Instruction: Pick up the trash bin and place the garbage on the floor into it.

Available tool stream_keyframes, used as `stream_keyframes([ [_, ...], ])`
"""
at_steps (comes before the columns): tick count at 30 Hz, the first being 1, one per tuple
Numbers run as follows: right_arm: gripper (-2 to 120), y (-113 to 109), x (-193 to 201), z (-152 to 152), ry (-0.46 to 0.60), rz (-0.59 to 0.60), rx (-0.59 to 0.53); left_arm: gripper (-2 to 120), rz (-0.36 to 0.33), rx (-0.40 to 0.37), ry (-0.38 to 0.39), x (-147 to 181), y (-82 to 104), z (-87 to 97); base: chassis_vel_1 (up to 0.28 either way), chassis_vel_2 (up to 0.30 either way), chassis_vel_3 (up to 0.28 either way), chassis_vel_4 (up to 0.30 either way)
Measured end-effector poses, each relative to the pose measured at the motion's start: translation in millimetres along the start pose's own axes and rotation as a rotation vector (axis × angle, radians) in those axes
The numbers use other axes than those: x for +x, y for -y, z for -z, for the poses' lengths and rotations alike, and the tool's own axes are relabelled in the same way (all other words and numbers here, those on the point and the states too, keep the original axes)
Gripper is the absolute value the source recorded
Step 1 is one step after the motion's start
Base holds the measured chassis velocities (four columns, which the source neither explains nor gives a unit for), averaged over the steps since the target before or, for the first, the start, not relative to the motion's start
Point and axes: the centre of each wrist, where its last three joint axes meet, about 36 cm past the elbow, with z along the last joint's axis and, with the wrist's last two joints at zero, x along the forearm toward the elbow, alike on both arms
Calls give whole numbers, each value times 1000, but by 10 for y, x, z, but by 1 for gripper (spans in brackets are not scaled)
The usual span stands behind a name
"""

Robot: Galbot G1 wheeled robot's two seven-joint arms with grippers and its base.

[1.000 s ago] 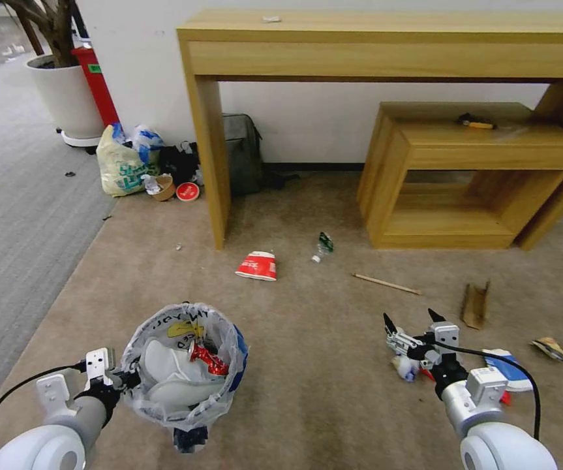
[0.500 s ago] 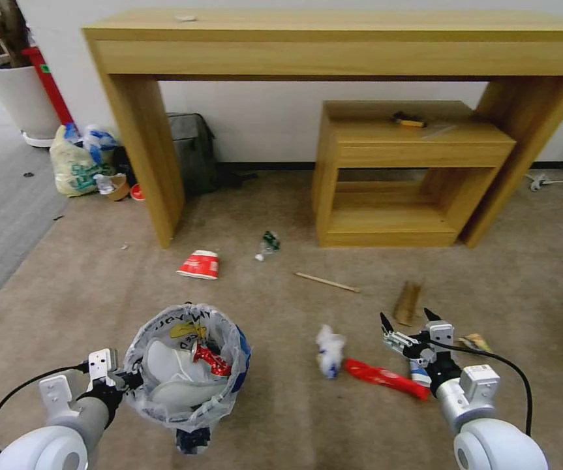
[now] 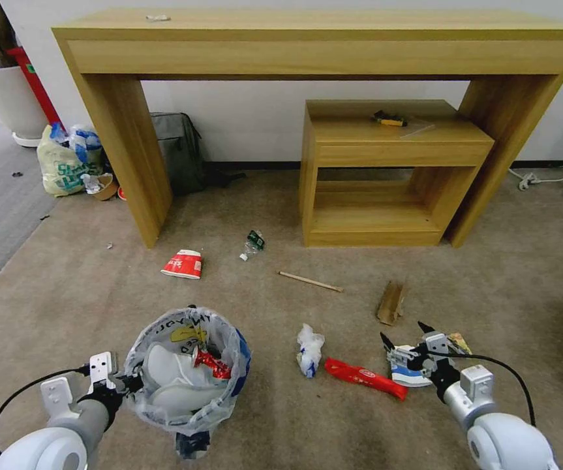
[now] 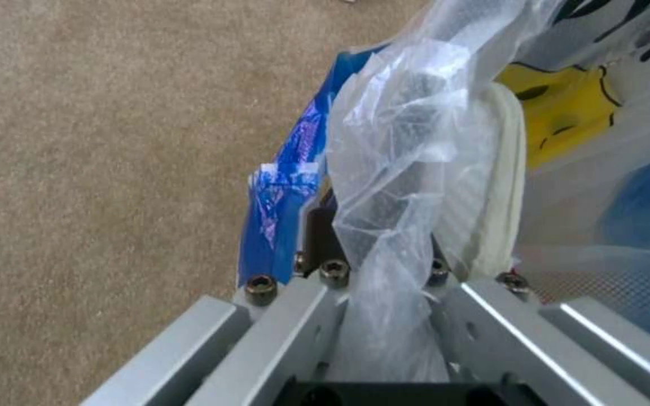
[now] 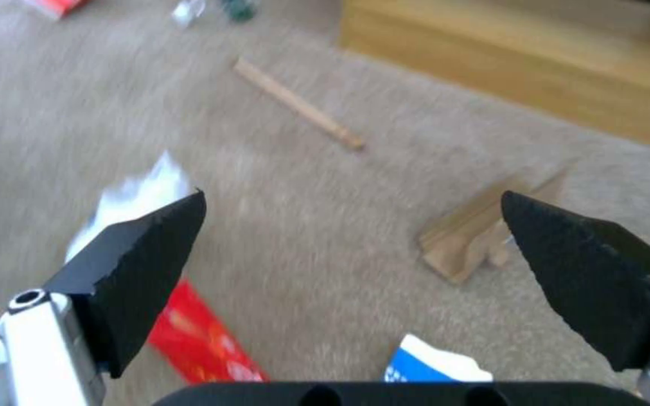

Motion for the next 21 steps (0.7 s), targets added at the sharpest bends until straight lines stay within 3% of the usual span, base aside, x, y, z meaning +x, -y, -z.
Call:
stream_keyframes([
  [5, 100, 348, -152, -234, -130, 159, 80, 0, 0, 2, 2, 16, 2, 0, 0, 0, 0, 0],
  [9, 100, 444, -246, -301, -203, 247, 127, 0, 3, 6, 4, 26, 6, -2, 0, 0, 0, 0],
  [16, 100, 539, -569, -403, -280, 316, 208, 0, 8, 12, 19, 74, 46, 22, 0, 0, 0, 0],
  [21, 100, 443, -870, -440, -284, 362, 228, 0, 17, 12, 27, 97, 64, 39, 0, 0, 0, 0],
])
